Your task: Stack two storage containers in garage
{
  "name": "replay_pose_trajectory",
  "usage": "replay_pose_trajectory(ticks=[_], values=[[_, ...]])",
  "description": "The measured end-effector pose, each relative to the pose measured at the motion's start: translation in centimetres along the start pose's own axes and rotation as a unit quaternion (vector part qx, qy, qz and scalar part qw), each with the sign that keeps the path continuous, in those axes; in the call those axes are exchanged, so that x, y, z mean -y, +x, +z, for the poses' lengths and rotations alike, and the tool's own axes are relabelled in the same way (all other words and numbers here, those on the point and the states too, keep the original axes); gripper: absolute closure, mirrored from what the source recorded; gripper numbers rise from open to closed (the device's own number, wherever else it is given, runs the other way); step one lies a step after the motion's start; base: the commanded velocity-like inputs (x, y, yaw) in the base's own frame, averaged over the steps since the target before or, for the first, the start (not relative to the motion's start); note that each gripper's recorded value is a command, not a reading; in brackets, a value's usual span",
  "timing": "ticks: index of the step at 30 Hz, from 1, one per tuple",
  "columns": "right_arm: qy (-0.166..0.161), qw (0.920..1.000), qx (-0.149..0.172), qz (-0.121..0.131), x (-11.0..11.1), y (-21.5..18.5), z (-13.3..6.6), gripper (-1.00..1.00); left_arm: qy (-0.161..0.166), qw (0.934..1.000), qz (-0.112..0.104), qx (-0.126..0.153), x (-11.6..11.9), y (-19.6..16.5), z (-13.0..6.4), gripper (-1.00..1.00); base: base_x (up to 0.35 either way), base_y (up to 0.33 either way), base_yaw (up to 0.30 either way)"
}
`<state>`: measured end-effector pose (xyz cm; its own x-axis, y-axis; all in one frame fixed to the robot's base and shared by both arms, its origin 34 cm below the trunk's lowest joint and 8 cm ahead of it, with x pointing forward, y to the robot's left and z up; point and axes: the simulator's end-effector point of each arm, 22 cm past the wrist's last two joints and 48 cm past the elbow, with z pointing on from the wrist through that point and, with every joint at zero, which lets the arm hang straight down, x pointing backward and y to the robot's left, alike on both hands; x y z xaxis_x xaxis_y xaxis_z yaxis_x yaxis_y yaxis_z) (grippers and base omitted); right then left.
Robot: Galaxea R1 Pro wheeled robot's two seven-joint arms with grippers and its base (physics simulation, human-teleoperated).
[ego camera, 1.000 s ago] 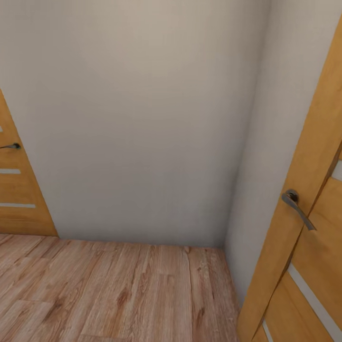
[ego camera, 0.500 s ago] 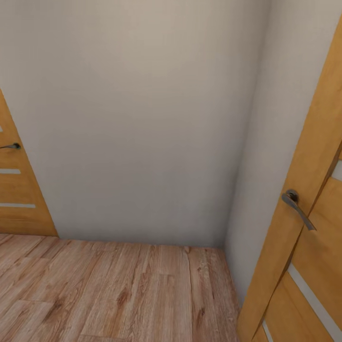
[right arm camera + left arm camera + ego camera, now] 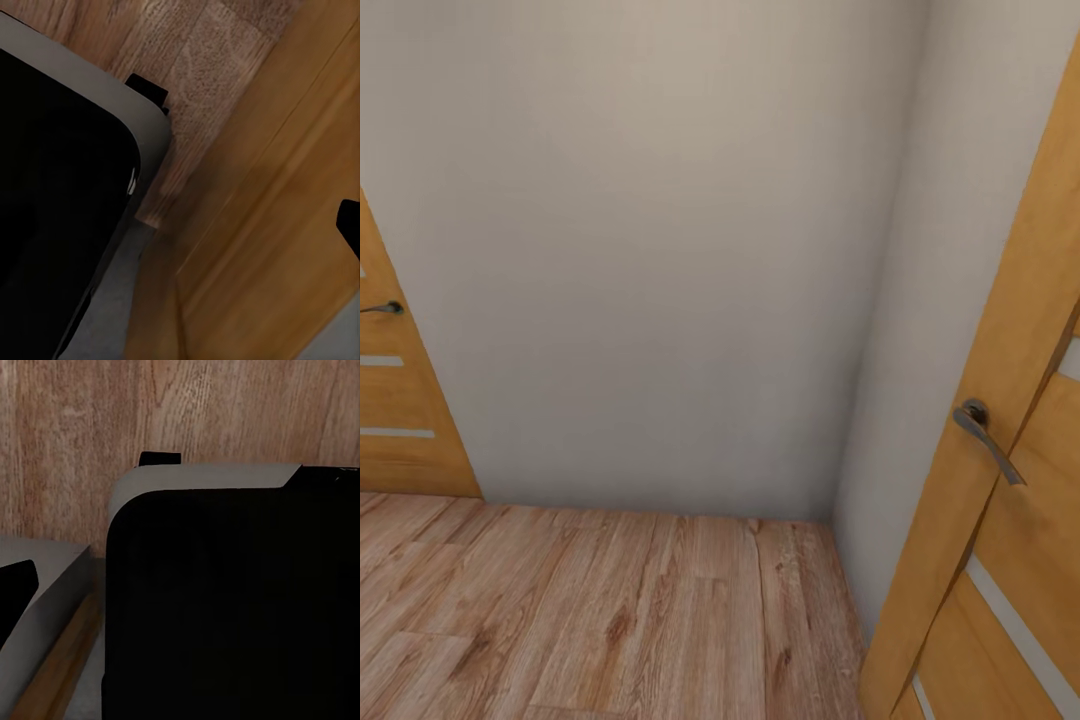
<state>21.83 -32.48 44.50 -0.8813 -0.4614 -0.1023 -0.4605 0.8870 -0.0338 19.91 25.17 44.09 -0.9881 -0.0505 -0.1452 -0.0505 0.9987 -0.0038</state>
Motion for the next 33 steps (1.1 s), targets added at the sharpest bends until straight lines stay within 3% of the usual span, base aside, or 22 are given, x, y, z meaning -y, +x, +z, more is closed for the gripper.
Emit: replay_pose_trajectory(ticks=[10,33], values=[[-0.001,1.0,0.001,0.0,-0.1,-0.1,0.01,-1.0,0.0,1.0,0.0,-0.001,0.0,0.06,-0.01,-1.0,0.182,0.0,0.0],[-0.001,1.0,0.0,-0.002,-0.13,-0.09,0.02,-1.0,0.0,1.0,0.0,0.0,-0.02,0.02,0.0,-1.0,0.006,0.0,0.0]])
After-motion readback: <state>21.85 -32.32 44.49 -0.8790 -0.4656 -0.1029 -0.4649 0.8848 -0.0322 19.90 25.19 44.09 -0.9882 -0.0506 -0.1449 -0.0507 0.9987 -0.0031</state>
